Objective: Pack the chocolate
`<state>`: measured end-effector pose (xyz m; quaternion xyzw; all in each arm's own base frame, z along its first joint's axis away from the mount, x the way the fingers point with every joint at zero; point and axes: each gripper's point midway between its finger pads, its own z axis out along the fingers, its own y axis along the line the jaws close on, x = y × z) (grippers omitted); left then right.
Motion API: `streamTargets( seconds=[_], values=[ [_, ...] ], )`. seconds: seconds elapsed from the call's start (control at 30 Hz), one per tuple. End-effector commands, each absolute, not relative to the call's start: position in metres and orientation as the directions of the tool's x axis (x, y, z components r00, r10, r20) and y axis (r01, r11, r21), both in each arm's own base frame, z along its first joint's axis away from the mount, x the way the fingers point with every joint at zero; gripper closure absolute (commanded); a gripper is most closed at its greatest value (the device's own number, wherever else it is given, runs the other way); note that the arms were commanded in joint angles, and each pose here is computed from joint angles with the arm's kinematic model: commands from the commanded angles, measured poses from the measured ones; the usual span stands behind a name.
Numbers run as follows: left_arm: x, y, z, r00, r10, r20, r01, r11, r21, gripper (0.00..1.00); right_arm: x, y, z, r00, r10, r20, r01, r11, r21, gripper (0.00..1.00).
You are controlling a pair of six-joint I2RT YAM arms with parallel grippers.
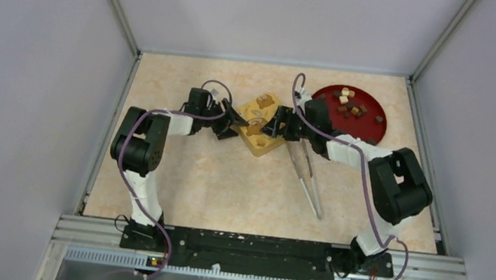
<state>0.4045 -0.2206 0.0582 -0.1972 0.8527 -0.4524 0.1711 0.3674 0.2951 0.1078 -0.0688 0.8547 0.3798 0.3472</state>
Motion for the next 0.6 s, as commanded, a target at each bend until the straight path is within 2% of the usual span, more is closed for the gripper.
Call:
streamTargets(
  seconds=[0.0, 0.2, 0.3, 0.43, 0.57],
  values=[
    [0.398, -0.215, 0.042, -0.871, -0.477, -0.113, -0.205, 0.564, -0.8, 0.31, 0.355, 0.301, 0.119, -0.761, 0.14, -0.634, -0.394, 0.676, 0.622, 0.21],
    [0.397, -0.214, 0.046, -0.873, -0.473, -0.124, -0.194, 0.568, -0.8, 0.3, 0.356, 0.328, 0.207, -0.621, 0.154, -0.768, -0.524, 0.647, 0.554, 0.2],
    [0.398, -0.215, 0.054, -0.876, -0.464, -0.132, -0.179, 0.566, -0.805, 0.3, 0.357, 0.335, 0.206, -0.608, 0.159, -0.778, -0.528, 0.651, 0.546, 0.19],
    [0.398, -0.218, 0.076, -0.882, -0.448, -0.146, -0.147, 0.556, -0.818, 0.29, 0.389, 0.334, 0.188, -0.621, 0.184, -0.762, -0.456, 0.706, 0.542, 0.19],
    [0.403, -0.212, 0.108, -0.865, -0.446, -0.23, -0.088, 0.586, -0.805, 0.26, 0.431, 0.335, 0.2, -0.601, 0.215, -0.769, -0.422, 0.733, 0.534, 0.19]
  ],
)
